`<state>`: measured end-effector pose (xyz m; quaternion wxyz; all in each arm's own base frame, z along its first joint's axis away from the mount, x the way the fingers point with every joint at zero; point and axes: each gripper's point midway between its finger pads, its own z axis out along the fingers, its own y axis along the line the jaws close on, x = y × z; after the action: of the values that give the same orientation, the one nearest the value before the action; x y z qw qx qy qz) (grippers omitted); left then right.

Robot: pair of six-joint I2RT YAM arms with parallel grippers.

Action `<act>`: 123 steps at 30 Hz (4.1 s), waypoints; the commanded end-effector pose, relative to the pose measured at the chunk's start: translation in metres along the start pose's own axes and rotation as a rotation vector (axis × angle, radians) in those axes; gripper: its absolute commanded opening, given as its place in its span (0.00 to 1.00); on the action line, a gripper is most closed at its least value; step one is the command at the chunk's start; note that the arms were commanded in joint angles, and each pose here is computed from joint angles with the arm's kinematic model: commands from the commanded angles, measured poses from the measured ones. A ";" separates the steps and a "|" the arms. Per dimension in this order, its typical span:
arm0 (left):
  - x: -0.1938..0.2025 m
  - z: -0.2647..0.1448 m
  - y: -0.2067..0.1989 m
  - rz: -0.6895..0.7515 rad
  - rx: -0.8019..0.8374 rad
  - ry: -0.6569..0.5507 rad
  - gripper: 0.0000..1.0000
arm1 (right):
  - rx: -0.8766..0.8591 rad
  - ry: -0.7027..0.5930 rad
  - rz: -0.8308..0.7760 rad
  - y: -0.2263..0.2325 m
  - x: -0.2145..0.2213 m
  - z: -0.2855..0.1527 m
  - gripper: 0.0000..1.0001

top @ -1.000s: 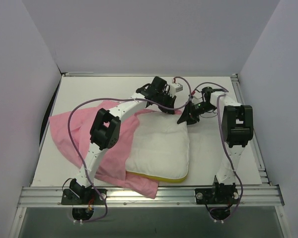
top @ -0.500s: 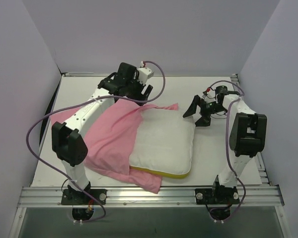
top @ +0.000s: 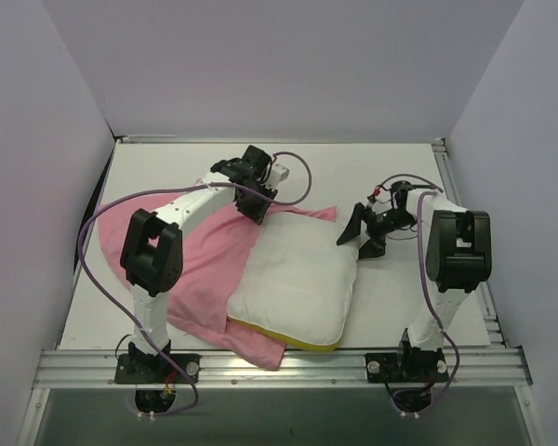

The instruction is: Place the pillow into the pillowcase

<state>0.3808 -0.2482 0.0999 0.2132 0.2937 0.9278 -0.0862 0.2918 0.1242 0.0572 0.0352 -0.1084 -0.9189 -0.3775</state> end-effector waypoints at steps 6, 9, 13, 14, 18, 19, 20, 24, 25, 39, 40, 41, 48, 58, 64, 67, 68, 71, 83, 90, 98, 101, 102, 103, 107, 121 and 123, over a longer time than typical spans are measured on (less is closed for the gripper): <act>-0.046 -0.018 -0.103 0.149 0.346 -0.111 0.00 | -0.142 0.052 0.051 0.030 -0.007 0.018 0.07; -0.076 -0.030 -0.167 0.218 0.547 -0.170 0.00 | -0.207 -0.005 0.112 0.054 -0.032 0.026 0.00; -0.128 -0.038 -0.198 0.230 0.675 -0.282 0.00 | -0.435 -0.202 0.098 0.108 -0.082 0.010 0.00; -0.132 -0.027 -0.196 0.235 0.676 -0.284 0.00 | -0.475 -0.242 0.099 0.117 -0.091 0.000 0.00; -0.155 -0.032 -0.166 0.210 0.635 -0.352 0.00 | -0.539 -0.371 0.116 0.125 -0.128 -0.031 0.00; -0.157 -0.036 -0.150 0.206 0.610 -0.364 0.00 | -0.493 -0.381 0.125 0.109 -0.132 -0.035 0.00; -0.156 -0.038 -0.141 0.203 0.595 -0.366 0.04 | -0.459 -0.375 0.102 0.103 -0.133 -0.032 0.21; -0.142 -0.059 -0.100 0.183 0.511 -0.364 0.48 | -0.244 -0.352 0.005 0.072 -0.117 -0.035 0.96; -0.127 -0.054 -0.090 0.168 0.480 -0.327 0.56 | -0.196 -0.317 0.015 0.064 -0.105 -0.037 0.98; 0.054 -0.070 -0.027 0.119 0.171 -0.052 0.70 | 0.000 -0.036 -0.076 0.018 0.015 -0.035 1.00; 0.059 -0.064 -0.025 0.118 0.163 -0.037 0.70 | -0.027 -0.009 -0.059 0.022 0.019 -0.026 1.00; 0.064 -0.059 -0.023 0.116 0.154 -0.021 0.68 | -0.033 0.008 -0.052 0.022 0.022 -0.018 1.00; 0.071 -0.025 -0.019 0.151 0.134 0.029 0.38 | -0.105 0.044 -0.041 0.036 0.010 0.026 0.91; -0.017 -0.099 -0.193 0.420 0.657 -0.186 0.00 | -0.470 -0.114 0.072 0.132 -0.023 0.012 0.00; -0.011 -0.091 -0.157 0.460 0.563 -0.189 0.31 | -0.565 -0.203 0.109 0.145 -0.036 0.000 0.00; 0.022 -0.110 -0.145 0.631 0.543 -0.213 0.55 | -0.532 -0.196 0.139 0.133 -0.036 0.007 0.00; 0.034 -0.114 -0.145 0.677 0.541 -0.215 0.62 | -0.525 -0.196 0.153 0.129 -0.036 0.009 0.00; 0.079 -0.125 -0.150 0.897 0.532 -0.220 0.68 | -0.523 -0.190 0.165 0.130 -0.037 0.011 0.00; 0.134 -0.033 -0.144 1.419 0.221 -0.102 0.81 | -0.534 -0.154 0.153 0.141 -0.029 0.006 0.00; 0.123 0.010 -0.129 1.568 0.094 -0.076 0.78 | -0.526 -0.142 0.140 0.143 -0.022 0.003 0.00; 0.088 -0.009 -0.202 1.544 0.325 -0.224 0.00 | -0.634 -0.129 0.109 0.179 -0.031 -0.004 0.00; 0.072 -0.053 -0.244 1.575 0.449 -0.380 0.00 | -0.645 -0.131 0.057 0.197 -0.037 -0.004 0.00; 0.067 -0.072 -0.254 1.584 0.479 -0.439 0.00 | -0.635 -0.138 0.039 0.196 -0.041 0.002 0.00; 0.062 -0.085 -0.264 1.587 0.502 -0.488 0.00 | -0.639 -0.150 0.003 0.204 -0.045 0.000 0.00; 0.049 -0.136 -0.299 1.589 0.629 -0.664 0.00 | -0.556 -0.129 -0.095 0.203 -0.042 0.036 0.00; 0.078 -0.136 -0.278 1.486 0.637 -0.587 0.08 | -0.017 -0.002 -0.171 0.045 0.003 0.133 0.00; 0.065 -0.145 -0.269 1.310 0.604 -0.571 0.35 | -0.002 0.001 -0.239 0.042 0.014 0.122 0.00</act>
<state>0.1343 -0.3795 0.1471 0.2928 0.8530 0.3807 -0.2044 0.3135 0.2787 0.0352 -0.0009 -0.0195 -0.8776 -0.4791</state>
